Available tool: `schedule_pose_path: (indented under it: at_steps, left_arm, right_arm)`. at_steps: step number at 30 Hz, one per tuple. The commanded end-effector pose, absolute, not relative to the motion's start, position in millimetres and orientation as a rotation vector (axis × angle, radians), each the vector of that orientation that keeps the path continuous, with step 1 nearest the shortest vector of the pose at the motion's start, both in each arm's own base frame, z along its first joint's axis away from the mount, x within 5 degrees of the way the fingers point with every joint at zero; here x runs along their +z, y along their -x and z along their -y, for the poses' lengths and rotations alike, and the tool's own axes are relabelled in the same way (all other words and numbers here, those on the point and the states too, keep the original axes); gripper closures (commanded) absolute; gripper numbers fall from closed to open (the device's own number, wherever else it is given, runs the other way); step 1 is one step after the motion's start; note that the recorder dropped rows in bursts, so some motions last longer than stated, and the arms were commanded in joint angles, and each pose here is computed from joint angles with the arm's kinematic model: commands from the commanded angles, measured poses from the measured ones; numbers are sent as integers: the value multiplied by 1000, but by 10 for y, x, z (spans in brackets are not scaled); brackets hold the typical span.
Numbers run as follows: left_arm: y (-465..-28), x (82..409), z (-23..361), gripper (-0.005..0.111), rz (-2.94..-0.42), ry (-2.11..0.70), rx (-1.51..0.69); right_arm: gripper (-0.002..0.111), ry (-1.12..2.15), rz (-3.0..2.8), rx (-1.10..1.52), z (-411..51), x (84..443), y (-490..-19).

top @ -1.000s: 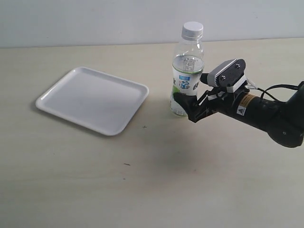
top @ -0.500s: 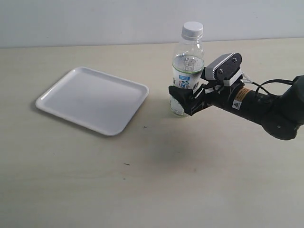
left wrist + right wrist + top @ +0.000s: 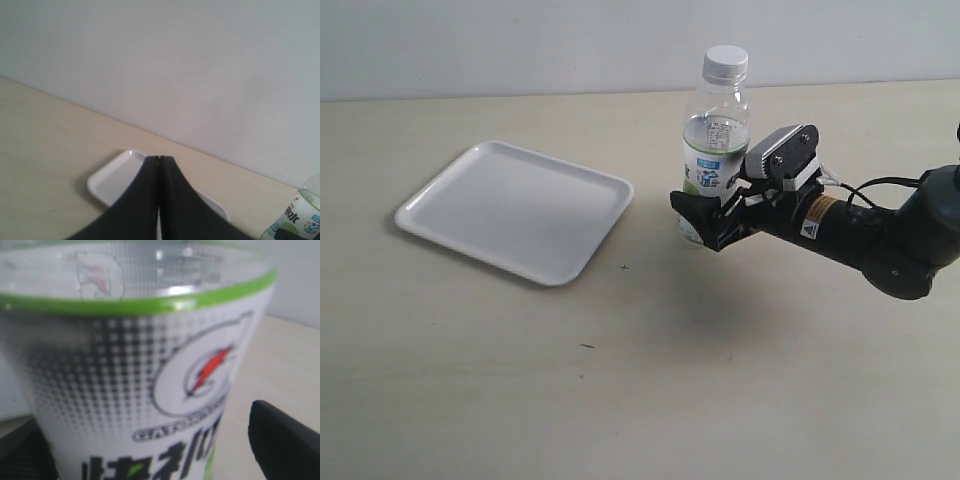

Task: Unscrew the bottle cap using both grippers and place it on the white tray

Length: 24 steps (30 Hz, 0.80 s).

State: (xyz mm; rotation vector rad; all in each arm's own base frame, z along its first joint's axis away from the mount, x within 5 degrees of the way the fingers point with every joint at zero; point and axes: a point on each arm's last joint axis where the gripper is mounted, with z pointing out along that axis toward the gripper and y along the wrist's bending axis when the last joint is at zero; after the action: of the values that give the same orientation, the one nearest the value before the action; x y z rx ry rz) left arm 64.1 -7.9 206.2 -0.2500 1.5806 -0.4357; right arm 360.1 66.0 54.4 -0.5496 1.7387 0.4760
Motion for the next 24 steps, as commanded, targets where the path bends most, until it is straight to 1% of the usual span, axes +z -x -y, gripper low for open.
schedule_pose_path:
  at_steps: [1,4,5,6,10,12,14,16,20,24]
  left_arm:
    - [-637,2083,83,107,-1568,240,-442]
    - [-637,2083,83,107,-1568,240,-442]
    - [-637,2083,83,107,-1568,240,-442]
    - [-637,2083,83,107,-1568,240,-442]
    - [-637,2083,83,107,-1568,240,-442]
    - [-637,2083,83,107,-1568,240,-442]
    - [-637,2083,83,107,-1568,240,-442]
    - [-637,2083,83,107,-1568,240,-442]
    - [-637,2090,85,107,-1561,223,-429]
    - [-630,2177,100,107,-1470,166,-426]
  right_arm:
    - [19,556,-1707,482,-674,571,-3614]
    - [20,558,-1706,483,-675,570,-3613]
    - [22,553,-1709,488,-675,570,-3613]
    - [27,533,-1717,505,-675,570,-3613]
    - [60,456,-1759,567,-673,560,-3612]
    - [80,445,-1765,576,-672,558,-3612]
    - [95,457,-1766,580,-679,555,-3606]
    - [107,458,-1773,578,-678,549,-3605]
    - [108,506,-1754,538,-678,549,-3605]
    - [108,637,-1708,485,-704,556,-3585]
